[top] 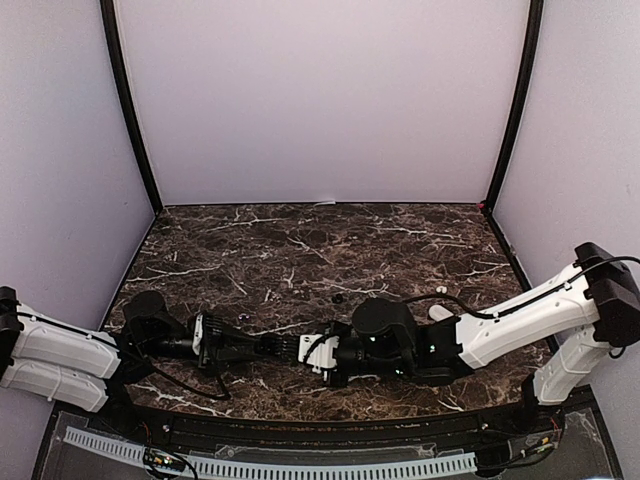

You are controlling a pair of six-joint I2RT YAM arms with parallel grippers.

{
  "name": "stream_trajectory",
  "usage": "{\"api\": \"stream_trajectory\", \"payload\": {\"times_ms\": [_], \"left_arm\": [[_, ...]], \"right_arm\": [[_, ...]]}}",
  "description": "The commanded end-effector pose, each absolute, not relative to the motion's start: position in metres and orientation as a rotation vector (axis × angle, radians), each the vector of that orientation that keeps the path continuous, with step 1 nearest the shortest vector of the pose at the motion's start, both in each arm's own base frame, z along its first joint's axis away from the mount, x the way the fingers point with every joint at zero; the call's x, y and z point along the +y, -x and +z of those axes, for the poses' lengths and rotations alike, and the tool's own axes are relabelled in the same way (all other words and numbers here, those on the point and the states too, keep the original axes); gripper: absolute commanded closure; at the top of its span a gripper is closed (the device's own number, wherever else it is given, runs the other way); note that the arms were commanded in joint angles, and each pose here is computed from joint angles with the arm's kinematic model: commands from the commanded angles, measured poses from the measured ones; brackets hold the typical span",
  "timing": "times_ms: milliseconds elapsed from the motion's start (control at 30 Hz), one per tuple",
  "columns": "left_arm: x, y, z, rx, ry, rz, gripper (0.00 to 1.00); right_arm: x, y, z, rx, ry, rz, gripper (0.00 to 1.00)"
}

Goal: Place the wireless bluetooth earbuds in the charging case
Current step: Insert the right earbud into the right side groove of the charging case.

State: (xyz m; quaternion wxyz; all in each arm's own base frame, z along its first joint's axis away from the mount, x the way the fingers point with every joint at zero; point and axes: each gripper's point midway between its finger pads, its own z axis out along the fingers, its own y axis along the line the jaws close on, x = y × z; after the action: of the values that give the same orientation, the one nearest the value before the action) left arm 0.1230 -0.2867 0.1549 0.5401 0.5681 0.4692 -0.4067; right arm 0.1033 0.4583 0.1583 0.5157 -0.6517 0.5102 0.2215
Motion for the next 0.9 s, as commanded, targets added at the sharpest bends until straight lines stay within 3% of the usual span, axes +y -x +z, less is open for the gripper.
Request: {"api": "stream_trajectory", "payload": {"times_ms": [0,300,567,867], "left_arm": [[-0.287,-0.121,0.163,1.07,-1.351,-0.947,1.0],[-0.287,-0.121,0.163,1.071,-1.348,-0.949,1.0],[-0.288,-0.121,0.163,1.077,-1.35,-0.951,1.0],[-0.286,-0.122,0.166,1.08,-1.336,-0.937,1.0]], "right_arm": [[0.469,-0.1,0.158,1.243,1.55,0.557,1.0],[0.473,-0.105,0.158,1.271,1.522,0.543,1.0],[0.462,-0.099,0.165,1.255,1.506,0.59,0.82],[0.45,-0.097,0.184,1.223,1.469,0.607,0.81]]}}
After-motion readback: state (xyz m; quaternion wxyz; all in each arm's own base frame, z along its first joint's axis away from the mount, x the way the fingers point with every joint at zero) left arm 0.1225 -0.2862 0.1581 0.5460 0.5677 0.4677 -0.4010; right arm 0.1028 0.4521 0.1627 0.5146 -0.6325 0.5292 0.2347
